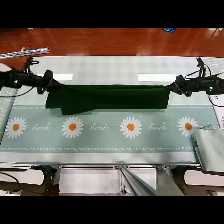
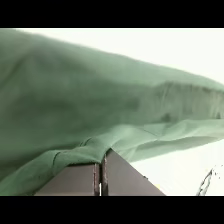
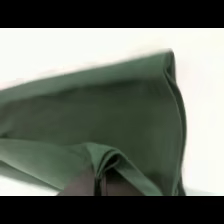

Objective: Fold the shirts.

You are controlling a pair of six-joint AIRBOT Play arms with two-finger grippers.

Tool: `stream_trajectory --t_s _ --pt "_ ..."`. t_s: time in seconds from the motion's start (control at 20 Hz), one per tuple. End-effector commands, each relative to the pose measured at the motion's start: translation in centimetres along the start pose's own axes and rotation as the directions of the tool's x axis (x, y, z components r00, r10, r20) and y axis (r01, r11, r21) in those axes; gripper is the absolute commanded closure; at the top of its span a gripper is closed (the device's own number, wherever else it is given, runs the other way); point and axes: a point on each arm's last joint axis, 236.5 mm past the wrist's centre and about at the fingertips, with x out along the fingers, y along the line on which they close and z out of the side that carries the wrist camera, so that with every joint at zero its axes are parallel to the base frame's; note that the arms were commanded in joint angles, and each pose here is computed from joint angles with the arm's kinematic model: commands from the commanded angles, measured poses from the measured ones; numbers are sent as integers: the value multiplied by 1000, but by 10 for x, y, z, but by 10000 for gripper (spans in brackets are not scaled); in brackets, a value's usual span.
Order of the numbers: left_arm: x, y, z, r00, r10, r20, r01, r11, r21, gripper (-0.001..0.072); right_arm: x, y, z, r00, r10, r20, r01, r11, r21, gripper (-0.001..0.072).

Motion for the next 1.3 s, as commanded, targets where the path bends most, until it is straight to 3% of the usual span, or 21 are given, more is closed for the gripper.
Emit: stream_trajectory --t_s 0.0,0.55,0.6,0.65,0.7,0.85,1.0,1.15,1.25 --pt "16 -12 32 1000 -11 1 10 1000 9 691 15 -5 16 1000 -13 21 13 1000 13 688" --pt "34 -10 76 996 -5 90 0 999 49 686 44 -35 31 997 -36 69 28 993 115 686" --pt "35 -10 78 995 -4 97 -1 999 49 616 43 -34 35 996 -33 85 23 992 122 629" --pt "38 -11 76 996 -4 88 0 999 50 417 43 -32 39 995 -22 102 9 991 134 412" --pt "39 -12 72 997 -5 72 1 999 54 215 43 -29 41 994 -10 111 -6 991 135 297" --pt "8 -4 71 999 30 31 -31 999 19 209 23 -20 41 996 26 82 -36 993 115 297" --pt "-65 37 60 981 195 -24 -195 981 -22 209 -45 -22 49 994 48 99 -58 994 96 297" --pt "-145 56 60 929 350 119 -349 937 -24 209 -113 -53 42 984 -81 156 69 994 83 297" --pt "-176 36 67 888 347 302 -360 933 -15 209 -132 -77 31 964 -164 211 136 981 139 297"
